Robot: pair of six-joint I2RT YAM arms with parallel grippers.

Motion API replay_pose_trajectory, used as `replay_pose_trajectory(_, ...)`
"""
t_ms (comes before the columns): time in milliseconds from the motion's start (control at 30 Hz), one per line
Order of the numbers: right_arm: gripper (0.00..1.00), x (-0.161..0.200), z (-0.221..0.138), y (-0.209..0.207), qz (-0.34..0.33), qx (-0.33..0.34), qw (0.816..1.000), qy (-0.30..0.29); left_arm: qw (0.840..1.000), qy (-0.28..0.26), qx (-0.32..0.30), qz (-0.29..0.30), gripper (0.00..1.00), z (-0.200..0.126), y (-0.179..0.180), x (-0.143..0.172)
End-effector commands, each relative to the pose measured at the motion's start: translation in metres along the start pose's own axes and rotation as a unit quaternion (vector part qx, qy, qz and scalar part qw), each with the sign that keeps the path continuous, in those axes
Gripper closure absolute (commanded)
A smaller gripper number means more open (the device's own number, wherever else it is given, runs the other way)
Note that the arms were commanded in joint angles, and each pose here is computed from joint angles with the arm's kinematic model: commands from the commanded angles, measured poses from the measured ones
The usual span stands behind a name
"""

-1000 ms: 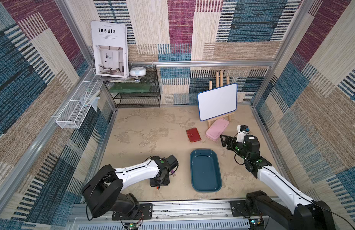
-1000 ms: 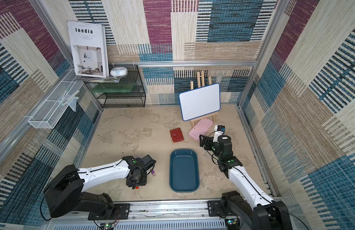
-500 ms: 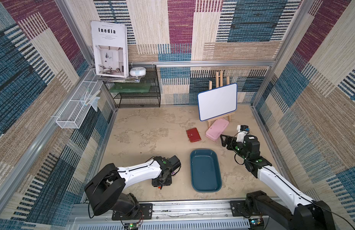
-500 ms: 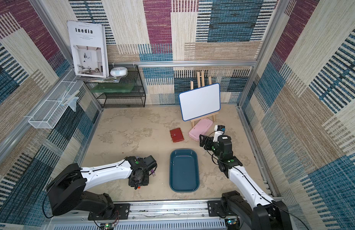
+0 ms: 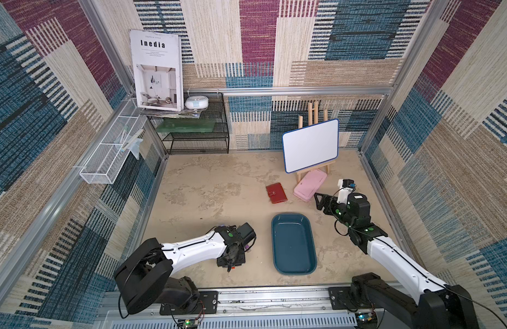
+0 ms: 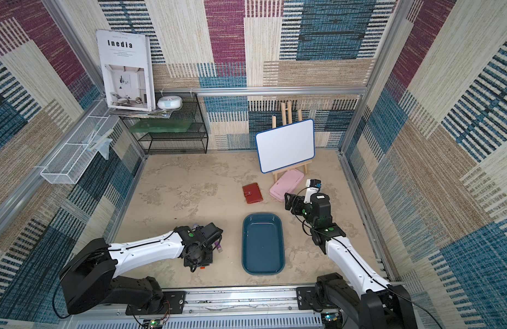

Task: Put the usb flash drive into the storage box
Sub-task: Pick up the USB flash from the center of the board.

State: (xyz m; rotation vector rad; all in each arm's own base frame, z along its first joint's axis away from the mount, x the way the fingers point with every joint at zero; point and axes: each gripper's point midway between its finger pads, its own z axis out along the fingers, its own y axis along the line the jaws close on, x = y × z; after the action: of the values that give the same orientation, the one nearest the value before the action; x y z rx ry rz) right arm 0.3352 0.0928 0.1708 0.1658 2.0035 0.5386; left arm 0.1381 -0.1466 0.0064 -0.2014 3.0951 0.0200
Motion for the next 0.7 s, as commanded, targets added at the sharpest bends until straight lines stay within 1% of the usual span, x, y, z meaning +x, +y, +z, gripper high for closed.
replay_pose_trajectory(0, 0.11, -0.004, 0.0, 0.001, -0.001, 0.003, 1.0, -0.004, 0.999, 0.003, -0.042, 0.004, 0.74, 0.011, 0.018, 0.003)
replay_pose_trajectory(167, 0.11, -0.004, 0.001, 0.0, 0.0, 0.005, 1.0, -0.003, 0.999, 0.004, -0.053, 0.002, 0.83, 0.013, 0.023, 0.002)
replay_pose_trajectory(367, 0.11, -0.002, 0.003, -0.001, 0.001, 0.005, 1.0, 0.0, 0.999, -0.001, -0.044, -0.001, 0.93, 0.007, 0.024, 0.002)
replay_pose_trajectory(500, 0.11, -0.002, 0.003, -0.001, 0.002, 0.005, 1.0, 0.002, 1.0, -0.003, -0.019, 0.001, 0.99, -0.006, 0.021, 0.005)
replay_pose_trajectory(667, 0.11, -0.003, 0.002, -0.001, 0.002, 0.006, 1.0, -0.002, 0.999, -0.014, 0.045, 0.006, 1.0, -0.029, 0.009, 0.009)
